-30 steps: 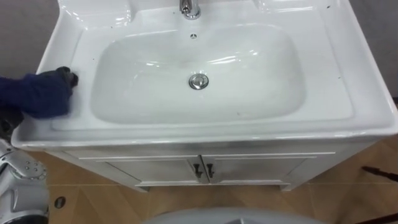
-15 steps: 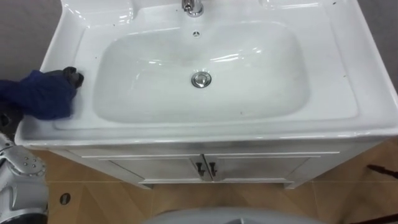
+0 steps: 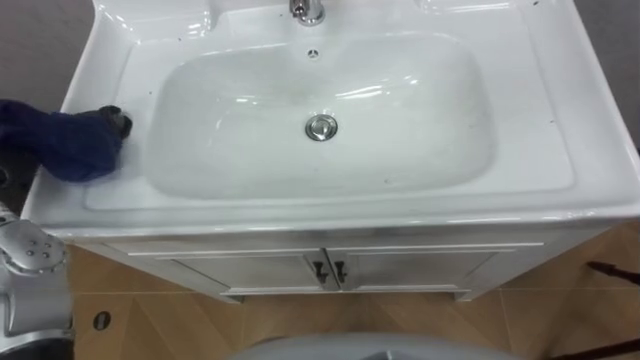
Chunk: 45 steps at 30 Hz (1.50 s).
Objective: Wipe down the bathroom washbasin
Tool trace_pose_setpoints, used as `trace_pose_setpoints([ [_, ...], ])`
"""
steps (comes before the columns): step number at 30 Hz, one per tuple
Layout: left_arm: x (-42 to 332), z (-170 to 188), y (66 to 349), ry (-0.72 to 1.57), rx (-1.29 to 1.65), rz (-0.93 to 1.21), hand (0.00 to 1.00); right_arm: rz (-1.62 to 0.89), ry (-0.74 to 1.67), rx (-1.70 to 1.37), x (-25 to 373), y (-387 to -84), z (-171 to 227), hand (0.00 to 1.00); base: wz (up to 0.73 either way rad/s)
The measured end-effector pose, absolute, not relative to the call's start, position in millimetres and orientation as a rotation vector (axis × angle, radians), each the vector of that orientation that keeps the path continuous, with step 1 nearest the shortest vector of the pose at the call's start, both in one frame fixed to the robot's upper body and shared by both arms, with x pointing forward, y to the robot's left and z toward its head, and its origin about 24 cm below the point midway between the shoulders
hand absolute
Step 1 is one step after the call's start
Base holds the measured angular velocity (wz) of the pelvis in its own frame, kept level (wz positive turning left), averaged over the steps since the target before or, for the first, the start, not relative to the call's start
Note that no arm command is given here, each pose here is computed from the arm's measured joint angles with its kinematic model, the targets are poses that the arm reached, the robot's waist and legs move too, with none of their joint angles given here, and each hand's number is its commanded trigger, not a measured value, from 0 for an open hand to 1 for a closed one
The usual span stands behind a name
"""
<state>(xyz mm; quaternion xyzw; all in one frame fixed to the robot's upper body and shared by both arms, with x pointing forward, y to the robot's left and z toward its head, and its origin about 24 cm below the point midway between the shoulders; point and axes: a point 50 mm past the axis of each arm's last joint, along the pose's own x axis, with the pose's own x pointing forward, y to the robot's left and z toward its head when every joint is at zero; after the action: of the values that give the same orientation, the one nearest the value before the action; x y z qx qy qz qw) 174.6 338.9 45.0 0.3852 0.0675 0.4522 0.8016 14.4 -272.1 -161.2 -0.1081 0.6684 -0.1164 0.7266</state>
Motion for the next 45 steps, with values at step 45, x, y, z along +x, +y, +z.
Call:
trace_pose_setpoints([
  [45,167,114,349,-0.313,0.224,1.228,0.00,-0.282,1.426,-0.179,13,-264,-163,0.00,-0.02],
])
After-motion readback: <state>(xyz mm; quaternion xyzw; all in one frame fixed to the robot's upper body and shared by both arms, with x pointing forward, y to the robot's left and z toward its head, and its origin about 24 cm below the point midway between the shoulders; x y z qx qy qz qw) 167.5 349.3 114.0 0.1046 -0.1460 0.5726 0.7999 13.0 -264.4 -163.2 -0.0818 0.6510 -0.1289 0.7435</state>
